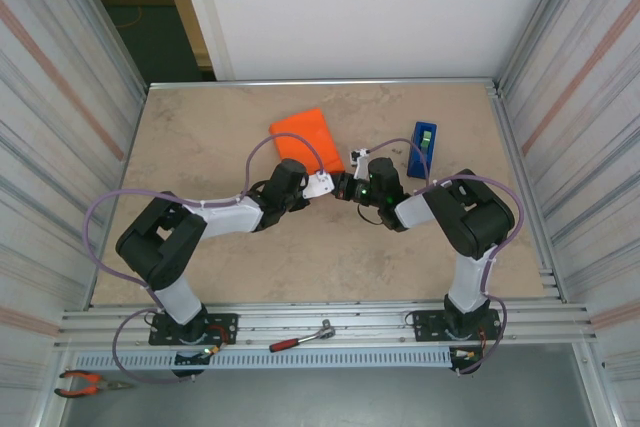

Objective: Wrap the gift box in paper
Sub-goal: Wrap the gift box with the wrapping paper.

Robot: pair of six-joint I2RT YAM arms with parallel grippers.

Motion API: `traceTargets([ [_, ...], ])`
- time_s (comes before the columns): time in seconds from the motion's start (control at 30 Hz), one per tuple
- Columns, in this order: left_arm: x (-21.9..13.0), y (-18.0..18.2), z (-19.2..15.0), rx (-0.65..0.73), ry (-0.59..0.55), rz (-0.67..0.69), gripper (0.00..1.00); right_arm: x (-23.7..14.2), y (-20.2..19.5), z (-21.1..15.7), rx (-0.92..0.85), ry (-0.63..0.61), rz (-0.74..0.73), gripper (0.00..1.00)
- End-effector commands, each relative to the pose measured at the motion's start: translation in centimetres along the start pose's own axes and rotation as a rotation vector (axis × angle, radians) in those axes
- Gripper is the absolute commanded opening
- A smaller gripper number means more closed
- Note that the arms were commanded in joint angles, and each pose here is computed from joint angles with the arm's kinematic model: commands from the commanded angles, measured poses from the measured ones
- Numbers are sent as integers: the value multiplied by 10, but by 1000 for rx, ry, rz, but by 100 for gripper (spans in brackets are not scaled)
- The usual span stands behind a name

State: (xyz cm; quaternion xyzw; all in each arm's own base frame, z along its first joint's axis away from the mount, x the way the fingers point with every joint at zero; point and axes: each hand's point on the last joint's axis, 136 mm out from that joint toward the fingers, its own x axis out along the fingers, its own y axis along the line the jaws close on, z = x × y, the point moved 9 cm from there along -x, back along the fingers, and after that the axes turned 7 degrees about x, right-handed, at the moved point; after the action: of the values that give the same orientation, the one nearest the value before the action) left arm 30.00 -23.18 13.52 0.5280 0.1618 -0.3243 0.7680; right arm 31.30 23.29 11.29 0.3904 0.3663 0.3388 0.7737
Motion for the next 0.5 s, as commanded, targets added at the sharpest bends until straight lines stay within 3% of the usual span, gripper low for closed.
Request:
traceTargets([
  [0.0,7,-27,-18,20,80,-109,33,6,8,8,-11,-21,39,0],
  [0.47,-12,1,0,-37,2,-52,34,-17,-3,6,38,-66,27,0],
])
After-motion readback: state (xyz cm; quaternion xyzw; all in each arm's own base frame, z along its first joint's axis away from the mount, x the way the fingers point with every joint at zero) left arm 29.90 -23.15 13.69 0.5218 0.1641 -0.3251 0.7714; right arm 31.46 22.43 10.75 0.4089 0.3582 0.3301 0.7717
